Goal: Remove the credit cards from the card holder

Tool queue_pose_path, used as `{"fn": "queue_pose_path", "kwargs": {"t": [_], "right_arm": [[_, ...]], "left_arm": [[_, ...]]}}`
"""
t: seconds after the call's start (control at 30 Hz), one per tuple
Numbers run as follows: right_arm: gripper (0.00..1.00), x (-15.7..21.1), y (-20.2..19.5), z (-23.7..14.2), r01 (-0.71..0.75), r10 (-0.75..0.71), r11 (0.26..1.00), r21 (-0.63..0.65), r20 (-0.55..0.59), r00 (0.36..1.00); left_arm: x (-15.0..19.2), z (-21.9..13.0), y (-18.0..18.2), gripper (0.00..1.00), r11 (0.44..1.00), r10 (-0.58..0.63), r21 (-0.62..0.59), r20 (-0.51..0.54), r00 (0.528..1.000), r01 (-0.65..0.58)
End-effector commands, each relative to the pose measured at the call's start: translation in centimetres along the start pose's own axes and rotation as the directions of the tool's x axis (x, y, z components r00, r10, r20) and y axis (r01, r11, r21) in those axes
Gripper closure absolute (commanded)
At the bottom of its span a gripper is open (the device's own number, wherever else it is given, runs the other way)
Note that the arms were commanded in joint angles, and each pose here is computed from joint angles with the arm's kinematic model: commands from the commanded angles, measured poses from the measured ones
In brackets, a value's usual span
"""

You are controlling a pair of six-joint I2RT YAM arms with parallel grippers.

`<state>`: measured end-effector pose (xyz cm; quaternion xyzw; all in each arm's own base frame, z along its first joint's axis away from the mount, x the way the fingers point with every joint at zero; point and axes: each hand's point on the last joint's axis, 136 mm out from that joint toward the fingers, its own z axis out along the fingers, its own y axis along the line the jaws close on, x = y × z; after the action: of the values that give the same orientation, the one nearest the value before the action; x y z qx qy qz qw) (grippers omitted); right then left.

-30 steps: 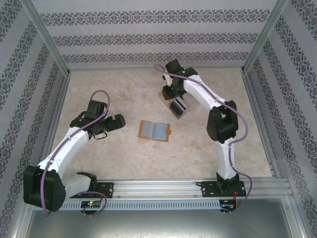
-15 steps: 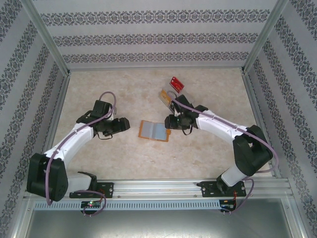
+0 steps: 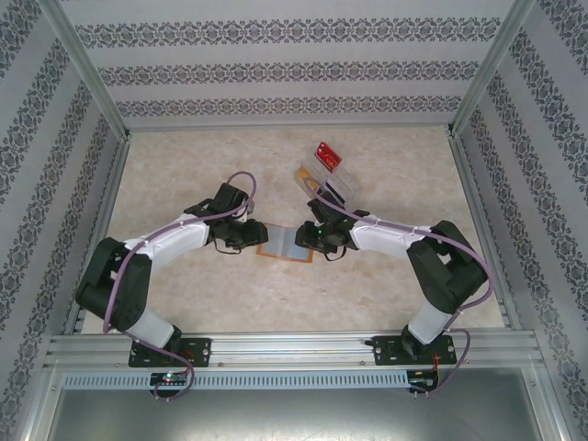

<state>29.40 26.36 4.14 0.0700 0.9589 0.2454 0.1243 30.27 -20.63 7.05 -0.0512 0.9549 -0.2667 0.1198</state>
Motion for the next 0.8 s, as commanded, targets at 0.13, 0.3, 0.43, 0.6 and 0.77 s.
{"fn": "queue_pose_path", "kwargs": {"t": [0.13,0.3,0.43,0.6,0.77], "right_arm": [[0.64,1.0,-1.4,1.3,-0.033,0.035,0.998,0.062,-0.028,0.999],[0.68,1.2,-1.5,1.9,-0.029,0.033,0.997,0.074,-0.049,0.998],[0.68,1.2,-1.4,2.6,-0.018,0.023,0.997,0.074,-0.064,0.998],[0.69,1.1,-0.5,3.5,0.007,-0.003,0.999,0.038,-0.088,0.996],[0.7,0.9,0.7,4.3,0.01,-0.011,1.0,-0.012,-0.112,0.994]], "left_arm": [[-0.5,2.4,-1.7,0.74,0.999,-0.009,0.043,-0.037,0.999,0.011],[0.4,3.9,0.1,0.78,0.999,-0.045,-0.019,-0.073,0.996,0.044],[1.6,5.0,1.6,0.81,0.996,-0.077,-0.056,-0.103,0.992,0.072],[2.9,5.8,2.9,0.85,0.992,-0.108,-0.073,-0.124,0.986,0.1],[3.2,5.9,3.0,0.86,0.992,-0.111,-0.07,-0.129,0.985,0.102]]}}
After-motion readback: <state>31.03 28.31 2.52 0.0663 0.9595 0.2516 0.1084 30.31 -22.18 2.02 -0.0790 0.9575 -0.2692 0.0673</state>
